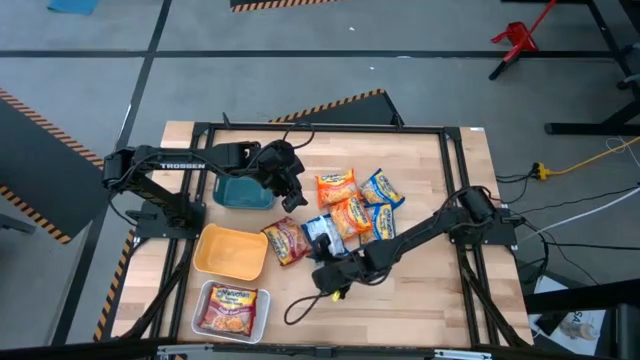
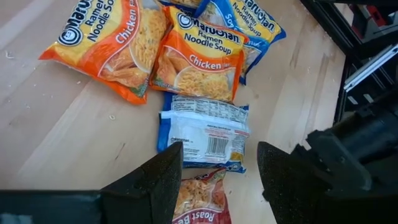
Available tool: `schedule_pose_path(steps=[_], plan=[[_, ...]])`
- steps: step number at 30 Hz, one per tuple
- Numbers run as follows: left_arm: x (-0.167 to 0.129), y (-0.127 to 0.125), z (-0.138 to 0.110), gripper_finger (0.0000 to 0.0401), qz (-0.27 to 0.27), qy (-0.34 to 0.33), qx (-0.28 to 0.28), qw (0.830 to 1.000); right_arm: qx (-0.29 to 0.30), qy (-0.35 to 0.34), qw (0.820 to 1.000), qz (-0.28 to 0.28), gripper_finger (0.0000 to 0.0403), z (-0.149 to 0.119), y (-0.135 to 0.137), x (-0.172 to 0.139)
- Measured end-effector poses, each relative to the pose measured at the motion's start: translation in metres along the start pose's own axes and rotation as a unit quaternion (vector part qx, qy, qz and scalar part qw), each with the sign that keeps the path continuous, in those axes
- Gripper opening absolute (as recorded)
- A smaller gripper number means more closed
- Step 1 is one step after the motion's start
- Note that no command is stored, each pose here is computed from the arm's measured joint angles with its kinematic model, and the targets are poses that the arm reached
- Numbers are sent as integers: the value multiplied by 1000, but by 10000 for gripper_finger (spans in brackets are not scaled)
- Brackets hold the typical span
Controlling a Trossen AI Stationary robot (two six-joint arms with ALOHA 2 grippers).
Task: Sort Maruchan noodles
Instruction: Put the red noodle pack into the white bin
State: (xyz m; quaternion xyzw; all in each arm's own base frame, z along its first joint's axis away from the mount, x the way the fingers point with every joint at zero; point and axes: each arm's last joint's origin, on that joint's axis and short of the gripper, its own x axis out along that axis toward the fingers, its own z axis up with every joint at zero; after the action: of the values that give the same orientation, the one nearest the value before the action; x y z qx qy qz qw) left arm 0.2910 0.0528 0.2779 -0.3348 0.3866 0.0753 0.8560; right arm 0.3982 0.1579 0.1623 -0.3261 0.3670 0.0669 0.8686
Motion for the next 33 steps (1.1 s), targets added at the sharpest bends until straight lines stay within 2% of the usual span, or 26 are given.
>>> schedule_pose_path(steps=[3, 5, 10, 19, 24, 28, 33], plan=[[0, 0, 0, 200, 4, -2, 0, 1000, 27, 13, 999, -25, 336, -6, -14, 6], [0, 1, 0, 200, 8, -5, 0, 1000, 46, 19, 998, -34, 367, -10, -22, 12], [0, 1, 0, 200, 10, -6, 3, 1000, 75, 19, 997, -13, 385, -17, -25, 24], [0, 1, 1, 200, 14, -12, 9, 1000, 95, 44, 994, -15, 361, -31, -14, 49], [0, 1, 1, 200, 18, -14, 9, 1000, 116, 32, 992, -30, 341, -32, -14, 57], [0, 1, 1, 200, 18, -14, 9, 1000, 142, 35, 989, -34, 299, -33, -14, 57], [0, 1, 1, 200, 18, -15, 9, 1000, 156, 47, 986, -41, 218, -36, -14, 57]])
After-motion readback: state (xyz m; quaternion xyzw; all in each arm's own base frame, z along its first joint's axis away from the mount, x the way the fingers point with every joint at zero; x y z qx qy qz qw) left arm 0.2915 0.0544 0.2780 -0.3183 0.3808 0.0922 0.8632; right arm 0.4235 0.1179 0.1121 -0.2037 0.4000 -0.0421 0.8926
